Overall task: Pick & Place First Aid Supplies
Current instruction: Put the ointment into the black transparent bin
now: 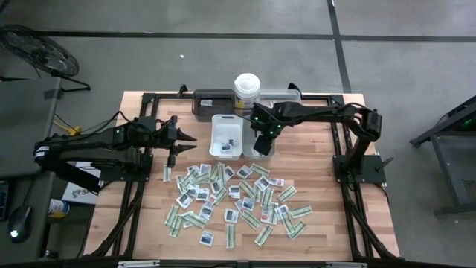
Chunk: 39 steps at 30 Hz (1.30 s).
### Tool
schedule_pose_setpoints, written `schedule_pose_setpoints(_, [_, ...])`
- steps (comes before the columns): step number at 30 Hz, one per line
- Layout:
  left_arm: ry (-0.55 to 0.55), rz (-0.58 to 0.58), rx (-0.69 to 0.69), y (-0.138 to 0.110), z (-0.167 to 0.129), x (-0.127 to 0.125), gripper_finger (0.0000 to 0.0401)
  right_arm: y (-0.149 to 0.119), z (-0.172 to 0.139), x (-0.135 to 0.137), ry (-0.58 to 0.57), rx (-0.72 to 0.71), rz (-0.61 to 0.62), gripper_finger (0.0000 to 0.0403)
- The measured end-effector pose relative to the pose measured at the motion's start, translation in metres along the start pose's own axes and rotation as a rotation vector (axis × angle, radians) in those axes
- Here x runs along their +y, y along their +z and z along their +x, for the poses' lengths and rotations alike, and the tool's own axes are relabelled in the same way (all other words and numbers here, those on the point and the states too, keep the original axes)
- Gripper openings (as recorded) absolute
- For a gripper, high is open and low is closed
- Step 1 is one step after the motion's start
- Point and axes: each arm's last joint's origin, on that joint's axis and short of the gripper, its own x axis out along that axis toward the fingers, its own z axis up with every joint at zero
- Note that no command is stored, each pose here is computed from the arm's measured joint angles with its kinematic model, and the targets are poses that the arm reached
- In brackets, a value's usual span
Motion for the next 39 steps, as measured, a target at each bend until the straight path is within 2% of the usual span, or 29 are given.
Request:
schedule_pose_setpoints(8, [-0.005, -0.002, 0.026, -0.003, 0.0, 0.0, 0.0106, -0.018, -0.034, 0.02, -0.011, 0.026, -0.025, 0.0122])
schedule_pose_setpoints(14, [-0.018, -0.003, 0.032, -0.003, 0.0, -0.001, 0.0106, -0.039, -0.04, 0.039, -0.086, 0.144, 0.049, 0.0122])
schedule_pose_setpoints(25, [-0.046, -0.008, 0.044, -0.004, 0.0, -0.002, 0.0106, -0.085, -0.024, 0.074, -0.119, 0.21, 0.43, 0.0122])
schedule_pose_setpoints(31, [-0.046, -0.008, 0.045, -0.005, 0.0, -0.002, 0.0106, -0.105, -0.014, 0.094, -0.108, 0.207, 0.615, 0.0122])
schedule_pose_setpoints(39, [-0.05, -0.007, 0.044, -0.005, 0.0, -0.002, 0.0106, -0.133, 0.015, 0.11, -0.073, 0.145, 0.82, 0.0122])
